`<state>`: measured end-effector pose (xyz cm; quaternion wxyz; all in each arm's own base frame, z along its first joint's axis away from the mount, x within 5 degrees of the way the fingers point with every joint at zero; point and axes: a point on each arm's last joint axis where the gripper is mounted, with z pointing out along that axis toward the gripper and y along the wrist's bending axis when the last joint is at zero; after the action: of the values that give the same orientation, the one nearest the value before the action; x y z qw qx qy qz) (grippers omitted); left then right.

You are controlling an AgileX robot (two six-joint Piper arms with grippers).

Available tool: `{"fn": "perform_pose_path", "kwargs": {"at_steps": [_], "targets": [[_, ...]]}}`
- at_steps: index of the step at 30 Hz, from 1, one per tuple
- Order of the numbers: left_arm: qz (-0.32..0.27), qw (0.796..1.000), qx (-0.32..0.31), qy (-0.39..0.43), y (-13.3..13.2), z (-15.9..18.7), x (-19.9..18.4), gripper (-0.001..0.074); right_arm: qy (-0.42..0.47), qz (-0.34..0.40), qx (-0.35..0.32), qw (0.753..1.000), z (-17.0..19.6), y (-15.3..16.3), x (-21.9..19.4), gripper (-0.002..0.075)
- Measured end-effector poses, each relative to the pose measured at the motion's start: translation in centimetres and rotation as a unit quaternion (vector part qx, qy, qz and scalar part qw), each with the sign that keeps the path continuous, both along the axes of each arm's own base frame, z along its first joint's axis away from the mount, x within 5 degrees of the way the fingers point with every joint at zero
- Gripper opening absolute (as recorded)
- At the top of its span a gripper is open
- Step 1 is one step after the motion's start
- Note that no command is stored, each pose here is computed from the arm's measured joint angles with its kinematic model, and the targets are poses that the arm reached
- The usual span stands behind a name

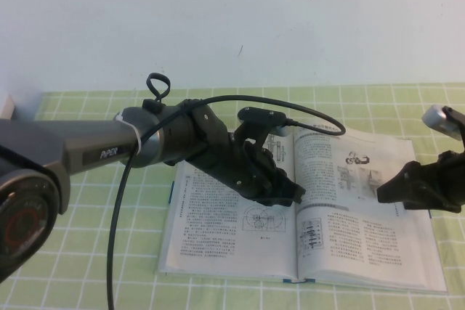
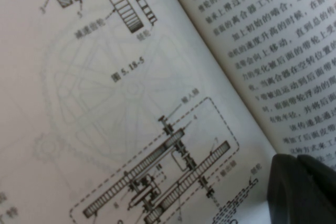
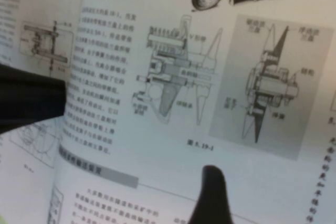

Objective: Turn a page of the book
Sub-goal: Open the closed book

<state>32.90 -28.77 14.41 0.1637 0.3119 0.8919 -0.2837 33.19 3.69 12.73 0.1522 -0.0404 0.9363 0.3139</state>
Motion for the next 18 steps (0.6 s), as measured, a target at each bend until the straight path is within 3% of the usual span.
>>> {"fn": "perform_pose_path", "kwargs": {"at_steps": [18], "targets": [[0.0,1.0,0.001,0.001,0.05,-0.08,0.03,-0.0003,0.007,-0.018,0.043,0.999,-0.08,0.48,0.24,0.0513]]}}
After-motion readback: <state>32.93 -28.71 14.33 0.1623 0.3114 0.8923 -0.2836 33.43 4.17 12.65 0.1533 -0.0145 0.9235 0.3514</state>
